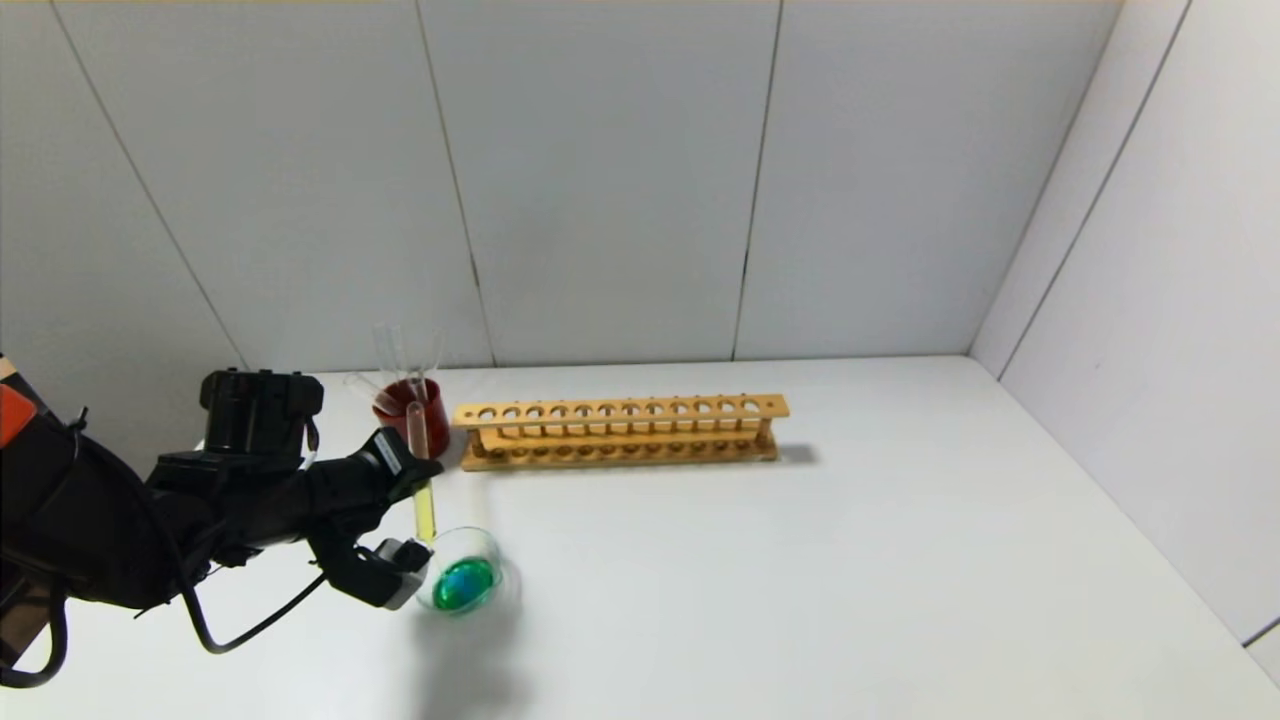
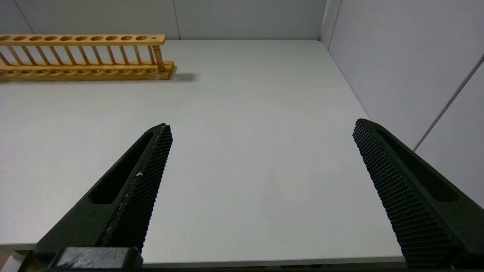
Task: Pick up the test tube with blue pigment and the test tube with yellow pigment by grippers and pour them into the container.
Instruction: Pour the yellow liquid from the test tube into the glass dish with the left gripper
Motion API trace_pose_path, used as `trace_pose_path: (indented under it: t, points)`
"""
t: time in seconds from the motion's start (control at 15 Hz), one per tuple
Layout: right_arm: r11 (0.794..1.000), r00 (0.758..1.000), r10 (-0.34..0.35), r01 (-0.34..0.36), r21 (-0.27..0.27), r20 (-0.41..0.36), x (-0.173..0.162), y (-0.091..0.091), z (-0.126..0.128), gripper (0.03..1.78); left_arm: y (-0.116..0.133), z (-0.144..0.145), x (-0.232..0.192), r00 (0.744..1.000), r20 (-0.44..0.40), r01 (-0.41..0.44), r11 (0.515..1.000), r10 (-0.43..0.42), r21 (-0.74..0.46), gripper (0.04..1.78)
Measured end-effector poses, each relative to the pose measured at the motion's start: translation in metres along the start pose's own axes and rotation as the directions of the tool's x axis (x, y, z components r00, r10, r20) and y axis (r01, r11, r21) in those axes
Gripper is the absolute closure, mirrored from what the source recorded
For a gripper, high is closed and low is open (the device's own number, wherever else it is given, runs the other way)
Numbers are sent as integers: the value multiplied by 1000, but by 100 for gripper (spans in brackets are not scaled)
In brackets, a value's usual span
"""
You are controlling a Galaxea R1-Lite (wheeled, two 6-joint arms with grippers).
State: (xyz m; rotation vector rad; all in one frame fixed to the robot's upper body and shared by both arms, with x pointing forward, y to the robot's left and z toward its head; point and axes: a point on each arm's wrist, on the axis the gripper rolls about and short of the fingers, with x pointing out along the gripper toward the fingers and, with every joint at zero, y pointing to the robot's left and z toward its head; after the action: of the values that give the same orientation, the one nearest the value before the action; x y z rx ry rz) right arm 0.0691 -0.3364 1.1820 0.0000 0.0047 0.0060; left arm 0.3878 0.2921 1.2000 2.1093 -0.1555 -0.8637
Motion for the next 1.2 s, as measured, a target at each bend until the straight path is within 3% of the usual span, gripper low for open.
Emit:
trace_pose_path:
  t: [0.93, 1.2]
  points:
    - [1000, 1000, 0, 0, 0, 0, 0, 0, 0, 6, -1, 1, 5, 1000, 9, 4, 1000, -4, 20, 151]
    - [1000, 1000, 0, 0, 0, 0, 0, 0, 0, 6, 3, -1, 6, 1000, 5, -8, 997, 7, 81, 151]
